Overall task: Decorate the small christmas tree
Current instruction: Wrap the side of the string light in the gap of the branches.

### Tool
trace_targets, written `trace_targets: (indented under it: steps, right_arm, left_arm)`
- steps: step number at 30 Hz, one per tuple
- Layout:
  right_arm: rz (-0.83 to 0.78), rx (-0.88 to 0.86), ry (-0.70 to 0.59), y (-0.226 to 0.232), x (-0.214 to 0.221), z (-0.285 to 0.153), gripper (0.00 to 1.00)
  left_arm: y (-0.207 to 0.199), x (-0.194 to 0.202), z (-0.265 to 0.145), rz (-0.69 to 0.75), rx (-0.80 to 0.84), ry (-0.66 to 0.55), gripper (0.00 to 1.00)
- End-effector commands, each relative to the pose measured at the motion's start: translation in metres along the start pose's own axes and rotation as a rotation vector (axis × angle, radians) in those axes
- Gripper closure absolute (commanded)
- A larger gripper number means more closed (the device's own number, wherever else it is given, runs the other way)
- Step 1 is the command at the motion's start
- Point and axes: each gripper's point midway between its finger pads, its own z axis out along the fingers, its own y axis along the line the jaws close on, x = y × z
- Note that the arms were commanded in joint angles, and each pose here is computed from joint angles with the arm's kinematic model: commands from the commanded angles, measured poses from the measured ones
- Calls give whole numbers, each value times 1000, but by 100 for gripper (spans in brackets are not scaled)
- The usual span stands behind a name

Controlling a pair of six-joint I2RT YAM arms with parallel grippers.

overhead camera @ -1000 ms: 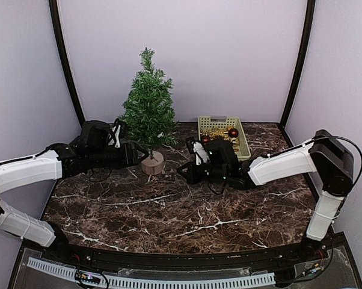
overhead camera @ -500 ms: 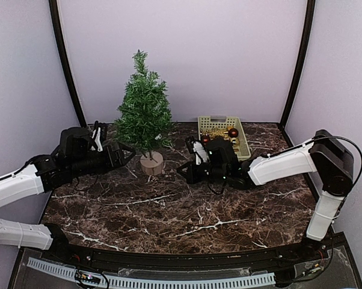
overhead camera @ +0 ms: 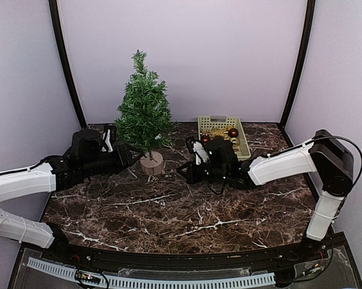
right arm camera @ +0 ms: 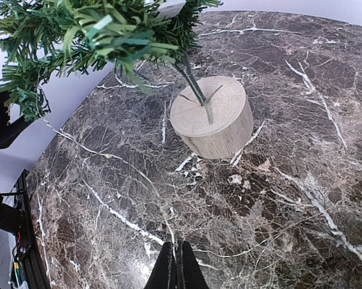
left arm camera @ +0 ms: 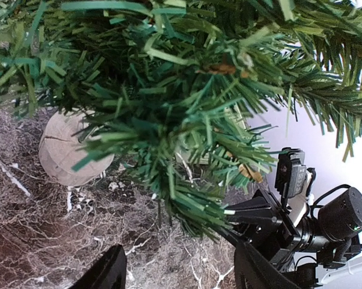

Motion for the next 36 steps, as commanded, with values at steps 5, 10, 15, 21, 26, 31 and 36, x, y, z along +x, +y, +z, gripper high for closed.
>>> trace_targets:
  steps: [5,10,15,21,26,31,36]
  right_arm:
    - [-11,-25,-62,14,-20,-4,100]
    - [-12,-29,-63,14,-20,-3,100]
    - [-11,-28,-62,14,-20,-3,100]
    - [-11,-27,-66,14,-21,-4,100]
    - [-16,-22,-72,15,-24,-8,100]
    - [-54,21,-82,16,-31,-24,100]
    - [-100,117,-103,8,-44,-45,100]
  left_arm:
    - [-16,-11,7,16,49,-35,45]
    - [-10,-5,13,14,37,-14,51]
    - [-15,-6,17,16,58,-13,50]
    - [-13,-5,19,18,58,-18,62]
    - [-13,-7,19,18,70,-33,78]
    - [-8,-8,14,26,35,-41,91]
    - [13,-6,5,41,-75,-42,99]
